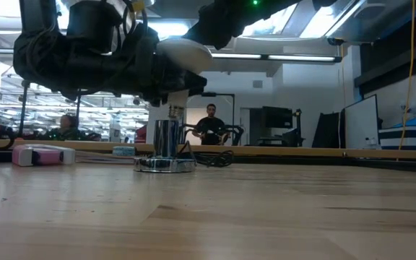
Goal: Screw lightbulb
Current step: Insert the light bulb into the lamp
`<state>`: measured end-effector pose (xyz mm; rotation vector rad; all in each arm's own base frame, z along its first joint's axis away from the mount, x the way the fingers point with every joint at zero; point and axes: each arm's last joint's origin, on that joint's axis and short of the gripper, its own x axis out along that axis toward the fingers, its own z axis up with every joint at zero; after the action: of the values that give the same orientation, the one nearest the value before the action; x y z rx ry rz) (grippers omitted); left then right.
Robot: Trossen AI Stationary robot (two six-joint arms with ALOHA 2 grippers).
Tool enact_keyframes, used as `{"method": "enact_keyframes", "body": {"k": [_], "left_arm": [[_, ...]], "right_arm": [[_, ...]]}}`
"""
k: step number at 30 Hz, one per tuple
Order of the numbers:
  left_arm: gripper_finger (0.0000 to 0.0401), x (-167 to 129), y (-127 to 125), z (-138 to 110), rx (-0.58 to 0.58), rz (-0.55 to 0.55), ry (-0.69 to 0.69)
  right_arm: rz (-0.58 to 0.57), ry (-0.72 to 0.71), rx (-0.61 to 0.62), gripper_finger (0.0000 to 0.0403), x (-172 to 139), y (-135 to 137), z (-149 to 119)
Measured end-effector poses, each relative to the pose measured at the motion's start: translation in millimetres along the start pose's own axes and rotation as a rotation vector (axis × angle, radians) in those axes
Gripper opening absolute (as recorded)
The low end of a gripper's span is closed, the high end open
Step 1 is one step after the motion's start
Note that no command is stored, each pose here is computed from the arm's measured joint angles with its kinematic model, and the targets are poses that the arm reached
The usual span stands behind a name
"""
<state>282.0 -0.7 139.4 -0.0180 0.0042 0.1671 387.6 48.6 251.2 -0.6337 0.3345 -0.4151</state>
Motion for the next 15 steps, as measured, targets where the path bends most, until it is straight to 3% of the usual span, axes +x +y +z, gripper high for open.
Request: {"method": "enact_keyframes", "body": {"k": [9,15], "left_arm": [[0.0179,-1,-7,1,0.009,-0.023,-0.011],[0.0161,-5,-20,13,0.007,-0.083,-0.059]], "right_arm": [[-0.054,0.027,-0.028,0.0225,-2,-4,1],[-0.077,0.044,-0.041,0.0225,-17,-24,9]]}}
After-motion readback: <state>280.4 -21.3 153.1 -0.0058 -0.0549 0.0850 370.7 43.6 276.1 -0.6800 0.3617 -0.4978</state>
